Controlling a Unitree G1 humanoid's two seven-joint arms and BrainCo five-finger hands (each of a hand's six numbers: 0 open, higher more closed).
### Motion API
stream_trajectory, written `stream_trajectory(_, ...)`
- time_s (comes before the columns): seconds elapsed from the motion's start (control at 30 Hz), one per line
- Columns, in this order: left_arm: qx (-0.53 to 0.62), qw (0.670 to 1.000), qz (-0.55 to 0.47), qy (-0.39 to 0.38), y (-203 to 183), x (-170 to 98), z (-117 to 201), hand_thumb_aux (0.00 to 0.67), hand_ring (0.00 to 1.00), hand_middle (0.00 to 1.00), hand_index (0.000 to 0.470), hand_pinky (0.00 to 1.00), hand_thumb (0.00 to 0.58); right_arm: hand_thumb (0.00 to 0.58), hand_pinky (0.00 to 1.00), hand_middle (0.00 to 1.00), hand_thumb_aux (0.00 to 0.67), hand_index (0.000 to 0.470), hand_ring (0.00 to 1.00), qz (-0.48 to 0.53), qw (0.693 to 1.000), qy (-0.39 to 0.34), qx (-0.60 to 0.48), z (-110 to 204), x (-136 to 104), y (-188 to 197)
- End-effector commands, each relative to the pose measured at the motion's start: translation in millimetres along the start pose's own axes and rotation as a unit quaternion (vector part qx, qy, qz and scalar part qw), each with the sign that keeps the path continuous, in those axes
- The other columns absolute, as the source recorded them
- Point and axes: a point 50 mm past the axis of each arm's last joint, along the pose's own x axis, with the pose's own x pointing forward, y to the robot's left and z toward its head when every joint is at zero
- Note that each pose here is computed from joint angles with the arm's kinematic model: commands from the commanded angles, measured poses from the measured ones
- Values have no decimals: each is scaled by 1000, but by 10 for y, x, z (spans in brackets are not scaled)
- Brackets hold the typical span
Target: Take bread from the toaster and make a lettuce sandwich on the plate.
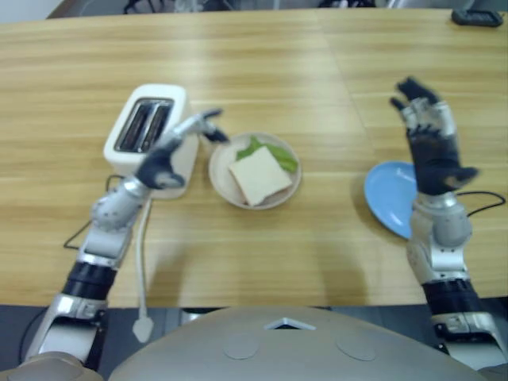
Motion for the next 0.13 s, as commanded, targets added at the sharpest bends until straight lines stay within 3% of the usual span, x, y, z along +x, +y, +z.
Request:
stream_trajectory(0.03,-11,997,65,-30,63,95,64,0,0,0,0,0,0,0,0,0,0,0,0,16,999,-29,-1,47,62,93)
stream_trajectory(0.13,30,995,88,-29,57,137,29,0,0,0,0,0,0,0,0,0,0,0,0,31,999,-36,-20,53,79,145)
